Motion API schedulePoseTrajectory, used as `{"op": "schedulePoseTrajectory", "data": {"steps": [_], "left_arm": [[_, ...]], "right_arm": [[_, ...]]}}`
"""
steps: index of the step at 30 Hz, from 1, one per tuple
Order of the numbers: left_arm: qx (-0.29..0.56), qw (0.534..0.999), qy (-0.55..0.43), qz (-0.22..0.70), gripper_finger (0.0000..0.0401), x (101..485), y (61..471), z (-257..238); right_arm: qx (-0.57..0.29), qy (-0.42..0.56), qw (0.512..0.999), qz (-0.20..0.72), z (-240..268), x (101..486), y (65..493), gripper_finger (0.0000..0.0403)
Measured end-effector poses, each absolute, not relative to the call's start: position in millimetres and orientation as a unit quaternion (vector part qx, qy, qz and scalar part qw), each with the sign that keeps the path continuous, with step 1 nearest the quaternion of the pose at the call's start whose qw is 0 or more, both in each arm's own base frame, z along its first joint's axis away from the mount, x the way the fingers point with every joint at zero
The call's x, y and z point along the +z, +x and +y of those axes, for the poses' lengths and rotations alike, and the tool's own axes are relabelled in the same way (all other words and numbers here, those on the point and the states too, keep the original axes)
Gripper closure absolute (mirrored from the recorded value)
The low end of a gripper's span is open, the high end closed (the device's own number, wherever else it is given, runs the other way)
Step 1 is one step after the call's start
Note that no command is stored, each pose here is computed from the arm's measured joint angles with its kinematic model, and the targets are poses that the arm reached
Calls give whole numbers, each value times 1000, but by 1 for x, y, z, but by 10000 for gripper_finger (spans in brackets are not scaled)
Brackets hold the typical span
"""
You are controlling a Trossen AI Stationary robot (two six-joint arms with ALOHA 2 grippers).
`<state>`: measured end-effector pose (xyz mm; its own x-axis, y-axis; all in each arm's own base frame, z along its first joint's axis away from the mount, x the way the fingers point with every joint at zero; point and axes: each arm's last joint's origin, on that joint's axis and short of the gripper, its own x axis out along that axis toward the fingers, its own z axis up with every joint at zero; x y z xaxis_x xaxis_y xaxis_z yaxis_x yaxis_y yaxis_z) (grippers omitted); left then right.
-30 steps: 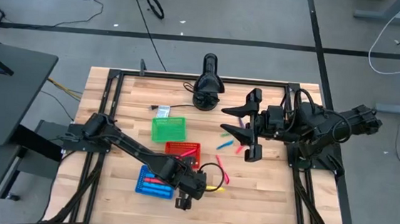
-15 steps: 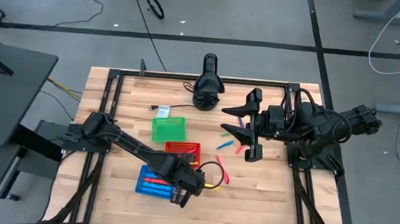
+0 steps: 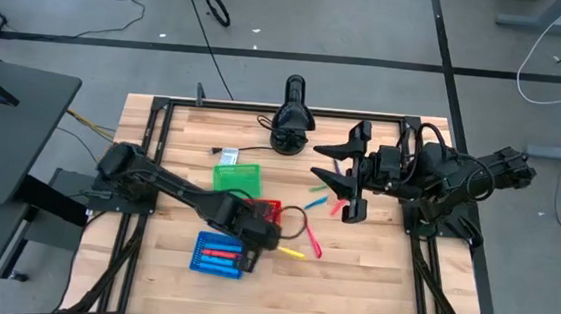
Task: Pick & Place Markers
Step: Put the yellow marker pen into the red bin
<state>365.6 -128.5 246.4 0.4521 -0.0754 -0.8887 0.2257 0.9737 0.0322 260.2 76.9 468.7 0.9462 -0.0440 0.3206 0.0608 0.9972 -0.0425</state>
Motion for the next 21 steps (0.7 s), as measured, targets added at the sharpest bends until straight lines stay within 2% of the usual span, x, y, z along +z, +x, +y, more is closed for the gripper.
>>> {"op": "schedulePoseTrajectory", "data": {"steps": [13,21], "left_arm": [[-43,881,15,470,378,239,313,-69],[-20,877,-3,479,378,219,283,-41]], "right_arm": [[-54,-49,984,-165,75,470,260,218],[-62,-48,983,-164,75,470,260,218]]}}
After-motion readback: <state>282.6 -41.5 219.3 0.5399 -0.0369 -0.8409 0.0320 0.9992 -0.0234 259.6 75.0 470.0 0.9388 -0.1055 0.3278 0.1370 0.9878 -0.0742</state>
